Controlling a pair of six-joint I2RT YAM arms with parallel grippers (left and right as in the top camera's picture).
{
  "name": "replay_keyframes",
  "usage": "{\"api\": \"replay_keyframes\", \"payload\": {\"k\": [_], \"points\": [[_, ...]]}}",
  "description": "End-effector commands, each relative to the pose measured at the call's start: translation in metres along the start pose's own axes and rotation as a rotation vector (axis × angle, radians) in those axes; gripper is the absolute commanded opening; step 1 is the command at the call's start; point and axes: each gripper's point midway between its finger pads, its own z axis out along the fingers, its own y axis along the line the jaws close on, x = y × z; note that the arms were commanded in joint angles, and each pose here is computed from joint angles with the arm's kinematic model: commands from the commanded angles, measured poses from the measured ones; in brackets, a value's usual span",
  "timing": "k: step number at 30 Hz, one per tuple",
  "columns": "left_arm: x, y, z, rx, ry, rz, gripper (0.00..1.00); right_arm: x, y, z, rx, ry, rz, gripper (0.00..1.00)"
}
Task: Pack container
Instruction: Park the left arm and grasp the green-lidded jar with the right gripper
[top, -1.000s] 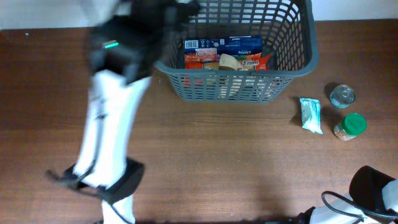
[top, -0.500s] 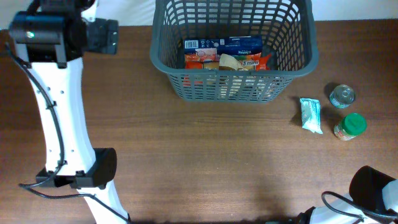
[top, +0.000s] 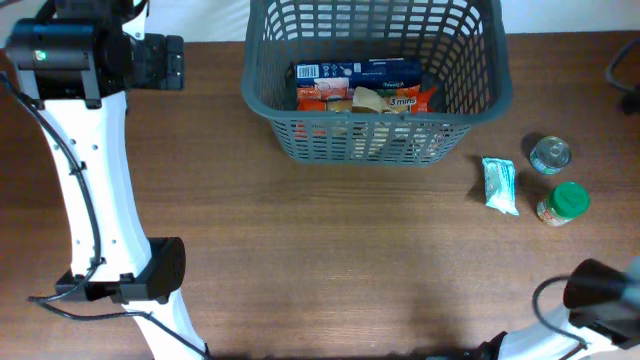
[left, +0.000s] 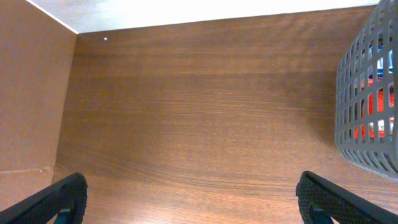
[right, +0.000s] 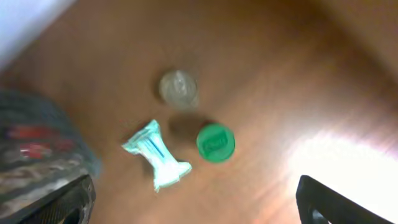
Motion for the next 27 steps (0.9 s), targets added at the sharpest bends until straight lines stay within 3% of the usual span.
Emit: {"api": "replay_keyframes", "payload": {"k": [1,11,27], "points": [[0.001,0.0,-0.001,0.006,0.0,-0.019,0.99,0.038,-0.008,0.07,0.047,0.226,0.003,0.97],[0.001,0.0,-0.001,0.006,0.0,-0.019,0.99,0.091,-0.016,0.165,0.079,0.357,-0.008,0.99],[0.001,0.0,-0.001,0.007,0.0,-0.019,0.99,0.105,-0.04,0.206,0.177,0.323,0.024,0.99]]}}
